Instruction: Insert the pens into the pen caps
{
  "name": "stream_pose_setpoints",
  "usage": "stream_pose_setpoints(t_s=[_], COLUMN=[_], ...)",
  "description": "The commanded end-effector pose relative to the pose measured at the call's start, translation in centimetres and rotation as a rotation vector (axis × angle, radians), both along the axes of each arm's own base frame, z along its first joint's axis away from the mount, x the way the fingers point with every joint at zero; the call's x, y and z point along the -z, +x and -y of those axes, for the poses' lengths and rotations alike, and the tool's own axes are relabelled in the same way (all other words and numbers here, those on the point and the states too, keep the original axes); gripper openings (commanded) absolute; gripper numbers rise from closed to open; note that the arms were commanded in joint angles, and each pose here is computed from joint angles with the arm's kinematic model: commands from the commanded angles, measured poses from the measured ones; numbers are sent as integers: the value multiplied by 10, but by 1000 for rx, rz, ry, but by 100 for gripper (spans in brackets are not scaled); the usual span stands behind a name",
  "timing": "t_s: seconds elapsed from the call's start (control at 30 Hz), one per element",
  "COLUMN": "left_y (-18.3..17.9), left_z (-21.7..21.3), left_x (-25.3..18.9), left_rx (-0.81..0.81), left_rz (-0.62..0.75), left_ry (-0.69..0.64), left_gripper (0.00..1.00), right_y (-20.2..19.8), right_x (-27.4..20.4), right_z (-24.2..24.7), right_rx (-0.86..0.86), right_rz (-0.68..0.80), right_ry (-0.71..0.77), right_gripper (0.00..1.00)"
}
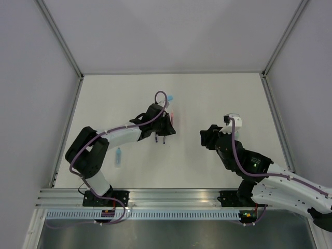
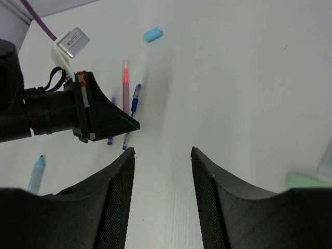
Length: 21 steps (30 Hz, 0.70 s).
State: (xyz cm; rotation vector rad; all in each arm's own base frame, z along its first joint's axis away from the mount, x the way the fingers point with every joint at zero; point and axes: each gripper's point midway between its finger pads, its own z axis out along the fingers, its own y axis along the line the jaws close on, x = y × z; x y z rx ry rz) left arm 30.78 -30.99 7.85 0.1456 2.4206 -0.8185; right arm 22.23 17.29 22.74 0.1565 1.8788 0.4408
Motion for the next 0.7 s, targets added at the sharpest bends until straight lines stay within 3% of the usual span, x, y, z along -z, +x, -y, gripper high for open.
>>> stream_pose_setpoints(t_s=[0.0, 0.3, 0.47, 0.67], left_y=[-3, -21, -28, -28], left_z=[7, 10, 16, 14], left_x=[20, 61, 66, 62], left_rx=[-38, -60, -50, -82], left_rz=[-99, -204, -249, -271], left_ry=[36, 72, 55, 70], left_gripper=[2, 3, 14, 18], right_y=[2, 9, 11, 21], right_x=[5, 25, 28, 44], right_z=[-8, -5, -1, 0], right_rx=[-37, 10, 35, 77], right_rz=[13, -18, -10, -34], right_ry=[-13, -106, -114, -196], right_gripper=[53, 55, 55, 55])
